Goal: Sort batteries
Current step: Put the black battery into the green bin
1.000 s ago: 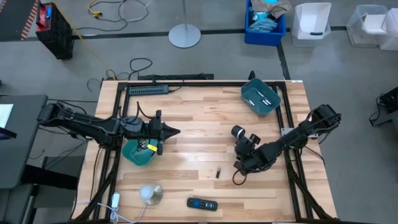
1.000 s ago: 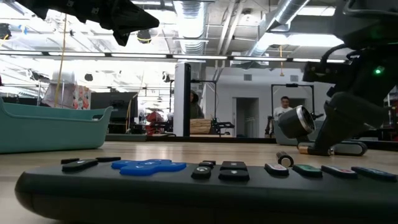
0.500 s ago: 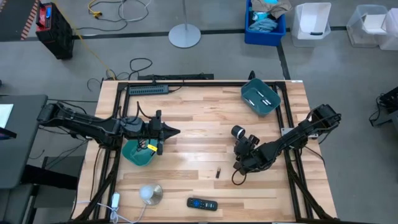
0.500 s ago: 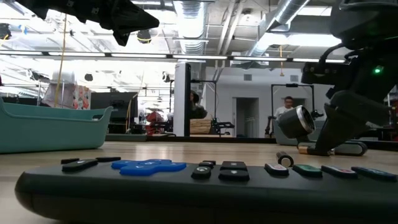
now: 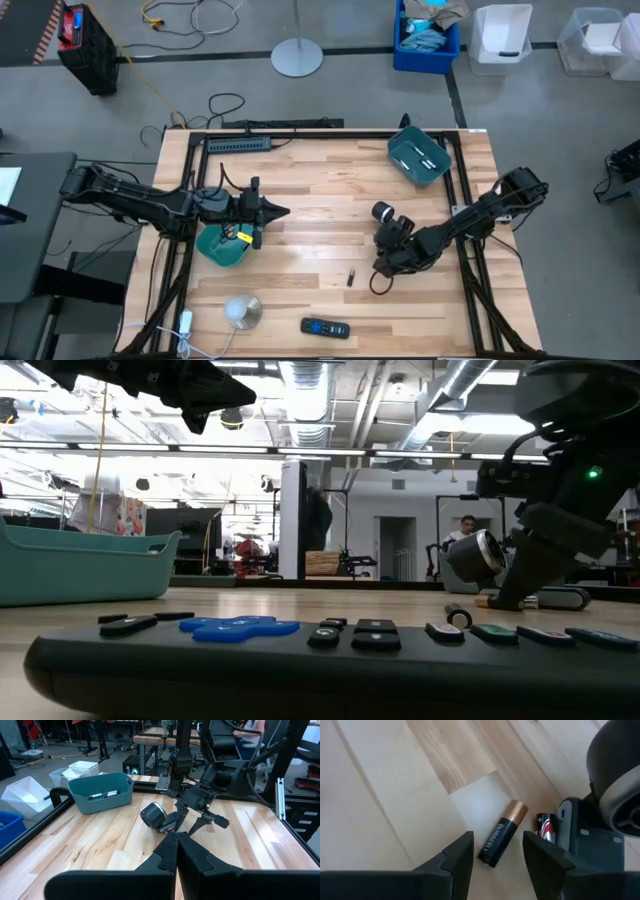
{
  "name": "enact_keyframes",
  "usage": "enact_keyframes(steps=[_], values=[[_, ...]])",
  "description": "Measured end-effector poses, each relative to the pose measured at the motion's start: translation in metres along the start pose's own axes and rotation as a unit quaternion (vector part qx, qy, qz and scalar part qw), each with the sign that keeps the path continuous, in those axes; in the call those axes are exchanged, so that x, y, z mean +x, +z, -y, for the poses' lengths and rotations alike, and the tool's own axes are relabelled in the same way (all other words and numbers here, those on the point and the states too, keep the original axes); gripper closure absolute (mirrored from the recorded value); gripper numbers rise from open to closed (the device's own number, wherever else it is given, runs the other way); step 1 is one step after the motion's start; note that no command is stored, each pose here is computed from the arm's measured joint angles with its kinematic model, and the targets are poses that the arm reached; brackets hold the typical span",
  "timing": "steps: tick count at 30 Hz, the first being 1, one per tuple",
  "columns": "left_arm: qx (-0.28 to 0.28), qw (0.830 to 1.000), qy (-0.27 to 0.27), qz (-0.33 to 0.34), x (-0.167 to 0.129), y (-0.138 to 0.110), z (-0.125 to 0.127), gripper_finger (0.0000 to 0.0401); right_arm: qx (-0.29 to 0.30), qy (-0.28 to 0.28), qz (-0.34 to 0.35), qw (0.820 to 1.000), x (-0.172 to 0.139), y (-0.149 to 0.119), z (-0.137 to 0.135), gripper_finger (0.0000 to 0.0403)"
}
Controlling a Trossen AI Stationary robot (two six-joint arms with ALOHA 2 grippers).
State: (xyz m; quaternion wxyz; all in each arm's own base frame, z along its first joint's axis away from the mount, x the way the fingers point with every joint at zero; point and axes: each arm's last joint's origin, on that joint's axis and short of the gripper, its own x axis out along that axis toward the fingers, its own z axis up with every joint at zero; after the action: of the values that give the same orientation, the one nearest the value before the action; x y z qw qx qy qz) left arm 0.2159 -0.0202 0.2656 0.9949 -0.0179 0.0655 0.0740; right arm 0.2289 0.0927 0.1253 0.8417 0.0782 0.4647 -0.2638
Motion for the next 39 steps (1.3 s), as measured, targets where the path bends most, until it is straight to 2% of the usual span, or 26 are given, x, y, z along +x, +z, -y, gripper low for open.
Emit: enact_keyframes(steps=[15, 27, 39], values=[[0.000, 1.000, 0.000, 0.000, 0.000, 0.000, 0.000, 0.0401, 0.024, -0.002, -0.009, 1.000, 0.024, 0.000, -0.007, 0.0246], [0.003, 1.000, 0.000, 0.001, 0.000, 0.000, 0.000, 0.0401, 0.014, 0.024, 0.001, 1.000, 0.023, 0.001, -0.012, 0.0357], [0.004, 1.000, 0.001, 0.000, 0.000, 0.000, 0.000, 0.0401, -0.026, 0.058, 0.011, 0.998, 0.013, 0.013, -0.029, 0.0363]])
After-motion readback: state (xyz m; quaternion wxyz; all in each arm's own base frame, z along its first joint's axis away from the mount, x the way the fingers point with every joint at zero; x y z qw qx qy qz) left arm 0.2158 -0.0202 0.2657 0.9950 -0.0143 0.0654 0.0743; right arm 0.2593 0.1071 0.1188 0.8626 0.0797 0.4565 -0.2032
